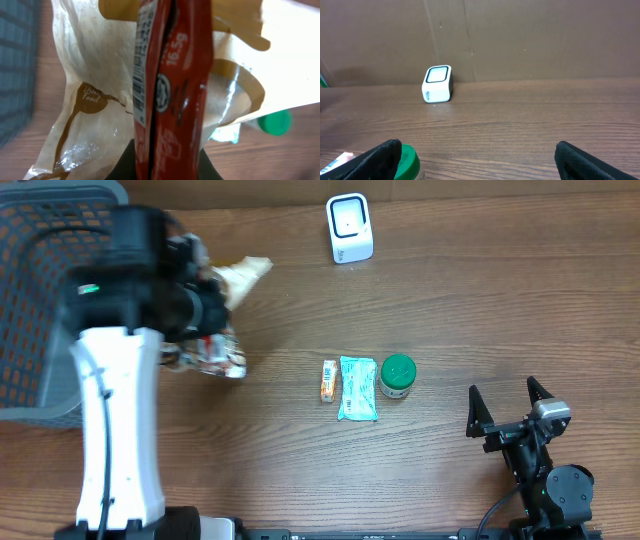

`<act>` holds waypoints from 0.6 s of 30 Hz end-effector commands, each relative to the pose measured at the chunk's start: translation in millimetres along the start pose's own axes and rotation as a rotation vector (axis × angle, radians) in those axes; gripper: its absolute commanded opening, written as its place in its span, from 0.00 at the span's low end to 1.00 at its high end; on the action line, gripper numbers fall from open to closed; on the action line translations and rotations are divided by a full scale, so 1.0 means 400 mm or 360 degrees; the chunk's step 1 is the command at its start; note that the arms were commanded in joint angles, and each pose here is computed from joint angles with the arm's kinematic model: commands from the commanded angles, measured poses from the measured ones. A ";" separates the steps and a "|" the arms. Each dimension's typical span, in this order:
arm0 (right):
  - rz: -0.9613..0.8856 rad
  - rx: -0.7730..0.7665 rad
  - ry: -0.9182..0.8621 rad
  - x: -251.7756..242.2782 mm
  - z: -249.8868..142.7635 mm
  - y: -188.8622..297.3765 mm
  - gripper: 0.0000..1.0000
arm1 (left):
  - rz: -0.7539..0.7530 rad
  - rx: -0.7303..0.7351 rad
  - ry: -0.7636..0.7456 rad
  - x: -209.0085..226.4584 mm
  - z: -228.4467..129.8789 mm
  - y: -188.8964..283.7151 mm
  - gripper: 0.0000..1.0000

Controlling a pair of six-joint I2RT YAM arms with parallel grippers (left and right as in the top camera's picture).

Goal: Scan the item barcode
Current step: 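Lift the snack bag out and carry it toward the table center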

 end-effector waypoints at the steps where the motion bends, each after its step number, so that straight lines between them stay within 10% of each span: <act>1: -0.0021 -0.0014 0.0002 -0.008 -0.002 0.000 1.00 | 0.0076 0.0168 0.0001 -0.027 -0.060 -0.130 0.04; 18: -0.0021 -0.0014 0.0002 -0.008 -0.002 0.000 1.00 | 0.0235 0.0122 0.0037 -0.064 -0.215 -0.480 0.04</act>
Point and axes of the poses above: each gripper's point midway between its finger pads, its own y axis back along the fingers, its own x axis along the line the jaws close on, z = x × y, the point moved 2 cm from there along y, back along the fingers, and after that the axes turned 8 degrees about -y, right-handed, at the moved point
